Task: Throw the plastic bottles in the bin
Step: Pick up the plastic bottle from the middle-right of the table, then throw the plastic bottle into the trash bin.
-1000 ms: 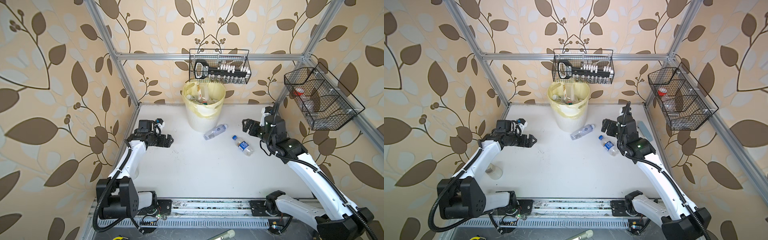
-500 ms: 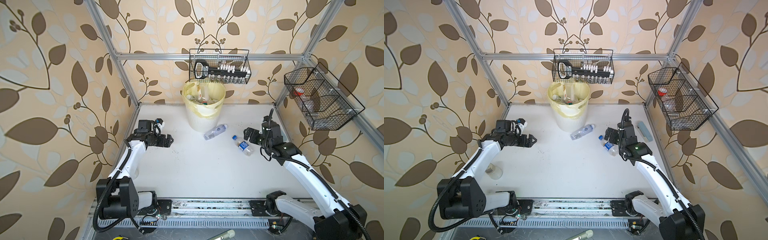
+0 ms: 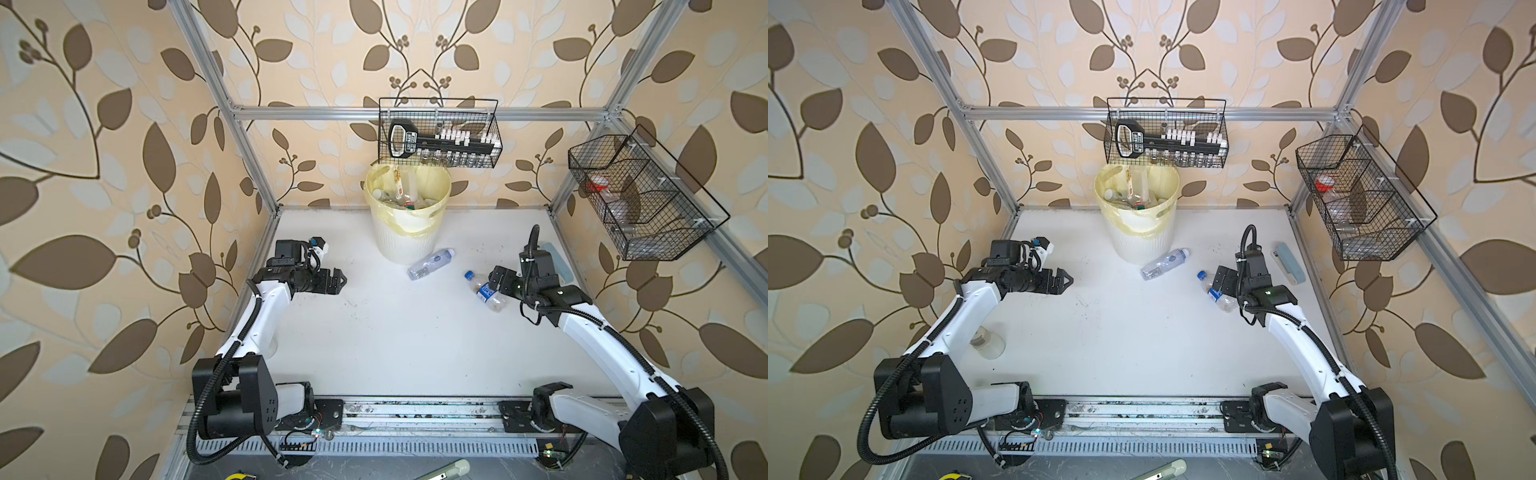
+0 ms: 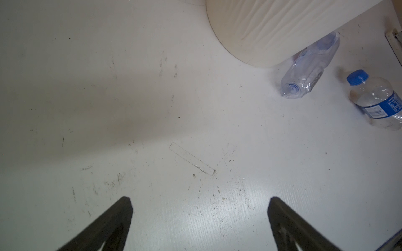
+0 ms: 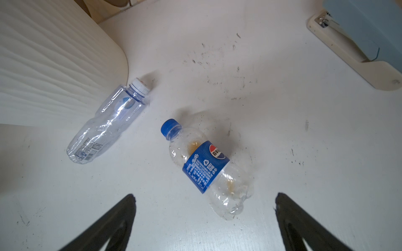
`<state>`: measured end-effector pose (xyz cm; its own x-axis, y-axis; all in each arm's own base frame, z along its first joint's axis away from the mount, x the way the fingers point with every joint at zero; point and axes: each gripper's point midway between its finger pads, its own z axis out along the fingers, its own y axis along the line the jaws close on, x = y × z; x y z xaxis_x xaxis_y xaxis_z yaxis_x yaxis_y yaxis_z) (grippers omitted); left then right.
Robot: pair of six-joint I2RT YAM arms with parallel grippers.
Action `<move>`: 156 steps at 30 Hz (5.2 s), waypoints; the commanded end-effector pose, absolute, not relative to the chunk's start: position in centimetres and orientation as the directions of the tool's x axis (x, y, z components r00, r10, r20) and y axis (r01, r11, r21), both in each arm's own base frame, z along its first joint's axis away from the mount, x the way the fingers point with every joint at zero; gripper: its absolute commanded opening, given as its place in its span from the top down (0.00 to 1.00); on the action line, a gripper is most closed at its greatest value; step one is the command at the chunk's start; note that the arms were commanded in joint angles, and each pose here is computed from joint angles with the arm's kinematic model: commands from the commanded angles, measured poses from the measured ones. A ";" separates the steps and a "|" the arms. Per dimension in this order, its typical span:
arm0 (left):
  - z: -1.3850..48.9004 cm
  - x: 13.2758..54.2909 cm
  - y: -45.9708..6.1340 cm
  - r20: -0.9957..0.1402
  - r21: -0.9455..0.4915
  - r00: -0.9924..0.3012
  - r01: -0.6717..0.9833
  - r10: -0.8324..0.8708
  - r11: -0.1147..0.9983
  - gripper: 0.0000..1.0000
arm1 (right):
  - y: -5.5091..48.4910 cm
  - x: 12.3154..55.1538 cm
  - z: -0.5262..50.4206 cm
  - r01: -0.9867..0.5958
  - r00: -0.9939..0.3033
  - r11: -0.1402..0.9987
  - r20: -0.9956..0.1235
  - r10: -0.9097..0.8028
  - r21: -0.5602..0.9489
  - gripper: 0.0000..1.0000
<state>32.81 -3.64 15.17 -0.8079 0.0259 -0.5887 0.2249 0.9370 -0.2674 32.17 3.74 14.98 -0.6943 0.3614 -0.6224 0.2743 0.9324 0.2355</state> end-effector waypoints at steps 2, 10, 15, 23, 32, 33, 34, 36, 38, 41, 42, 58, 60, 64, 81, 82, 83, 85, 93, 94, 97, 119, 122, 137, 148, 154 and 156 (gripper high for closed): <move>15.7 32.5 -3.6 -0.599 -0.279 -0.801 0.234 0.021 0.931 0.01 | 3.8 32.1 13.0 0.253 -0.736 0.944 -0.592 0.328 0.209 0.00; 15.8 32.5 -3.5 -0.601 -0.282 -0.799 0.231 0.016 0.931 0.01 | 4.1 32.4 10.8 0.228 -0.777 0.958 -0.560 0.287 0.175 0.00; 15.8 32.5 -3.4 -0.600 -0.288 -0.800 0.229 0.012 0.930 0.01 | 4.3 32.5 9.7 0.217 -0.798 0.962 -0.537 0.272 0.165 0.00; 15.8 32.5 -3.3 -0.598 -0.295 -0.802 0.227 0.005 0.928 0.01 | 4.3 32.4 7.6 0.210 -0.830 0.968 -0.498 0.252 0.139 0.00; 15.6 32.5 -3.3 -0.594 -0.300 -0.804 0.223 0.002 0.927 0.01 | 4.4 32.6 6.2 0.182 -0.846 0.977 -0.489 0.213 0.110 0.06; 15.6 32.5 -3.3 -0.594 -0.300 -0.804 0.224 0.002 0.927 0.01 | 4.3 32.6 6.0 0.181 -0.848 0.978 -0.487 0.209 0.104 0.07; 15.6 32.5 -3.2 -0.594 -0.300 -0.805 0.223 0.001 0.927 0.01 | 4.3 32.7 5.9 0.179 -0.851 0.979 -0.484 0.204 0.099 0.08; 15.7 32.6 -3.2 -0.596 -0.299 -0.803 0.223 0.002 0.928 0.01 | 4.3 32.7 5.6 0.173 -0.856 0.981 -0.478 0.195 0.090 0.10; 15.6 32.5 -3.2 -0.594 -0.299 -0.804 0.222 0.000 0.928 0.01 | 4.4 32.7 5.2 0.170 -0.862 0.982 -0.470 0.190 0.086 0.12; 15.7 32.5 -3.1 -0.595 -0.300 -0.803 0.220 -0.002 0.928 0.01 | 4.7 32.8 4.9 0.158 -0.867 0.984 -0.466 0.178 0.083 0.16; 15.7 32.5 -3.1 -0.595 -0.302 -0.804 0.220 -0.003 0.928 0.01 | 4.9 32.7 4.8 0.151 -0.869 0.985 -0.464 0.172 0.082 0.17; 15.7 32.5 -3.0 -0.592 -0.312 -0.806 0.215 -0.013 0.925 0.01 | 6.3 32.7 3.8 0.123 -0.883 0.988 -0.446 0.150 0.089 0.39; 15.7 32.5 -3.0 -0.592 -0.313 -0.806 0.216 -0.012 0.925 0.01 | 6.4 32.7 3.7 0.125 -0.884 0.988 -0.441 0.153 0.091 0.43; 15.7 32.5 -3.0 -0.593 -0.315 -0.805 0.216 -0.014 0.924 0.01 | 6.5 32.6 3.9 0.127 -0.881 0.987 -0.446 0.157 0.097 0.44; 15.8 32.5 -2.8 -0.595 -0.317 -0.804 0.211 -0.020 0.925 0.01 | 9.3 32.5 11.4 0.109 -0.788 0.954 -0.561 0.254 0.280 0.47; 15.9 32.5 -2.8 -0.596 -0.318 -0.803 0.212 -0.021 0.924 0.01 | 9.5 32.5 12.0 0.102 -0.781 0.951 -0.569 0.259 0.292 0.47; 15.8 32.5 -2.8 -0.595 -0.319 -0.803 0.211 -0.022 0.924 0.01 | 9.8 32.5 12.7 0.094 -0.772 0.947 -0.578 0.264 0.308 0.47; 15.9 32.5 -2.8 -0.598 -0.320 -0.802 0.212 -0.023 0.923 0.01 | 10.2 32.5 14.2 0.079 -0.754 0.940 -0.597 0.273 0.332 0.48; 16.6 32.2 -2.9 -0.620 -0.323 -0.784 0.226 -0.025 0.919 0.01 | 11.5 32.0 21.2 0.022 -0.664 0.912 -0.676 0.319 0.409 0.48; 16.7 32.2 -2.9 -0.624 -0.323 -0.781 0.227 -0.026 0.919 0.01 | 11.7 31.9 22.1 0.009 -0.649 0.907 -0.688 0.325 0.420 0.48; 16.7 32.2 -2.9 -0.620 -0.326 -0.784 0.224 -0.028 0.918 0.01 | 12.1 31.6 24.7 -0.024 -0.617 0.895 -0.710 0.338 0.446 0.48; 16.6 32.3 -2.6 -0.614 -0.340 -0.788 0.213 -0.044 0.916 0.01 | 14.3 31.0 32.5 -0.173 -0.527 0.841 -0.770 0.360 0.512 0.49; 16.5 32.3 -2.5 -0.607 -0.344 -0.793 0.209 -0.047 0.915 0.01 | 14.5 30.1 32.5 -0.183 -0.514 0.840 -0.778 0.360 0.510 0.49; 16.4 32.4 -2.3 -0.603 -0.356 -0.795 0.201 -0.060 0.912 0.01 | 19.4 31.1 34.9 -0.290 -0.495 0.803 -0.800 0.340 0.520 0.49; 16.2 32.5 -2.0 -0.594 -0.351 -0.802 0.186 -0.065 0.918 0.01 | 25.3 46.1 41.4 -0.268 -0.431 0.892 -0.873 0.227 0.365 0.33; 16.6 32.4 -1.7 -0.606 -0.336 -0.793 0.183 -0.063 0.924 0.01 | 26.2 47.7 43.4 -0.242 -0.427 0.910 -0.880 0.210 0.335 0.00; 16.6 32.4 -1.7 -0.612 -0.331 -0.789 0.186 -0.060 0.925 0.01 | 26.2 46.1 44.2 -0.256 -0.390 0.911 -0.897 0.208 0.322 0.00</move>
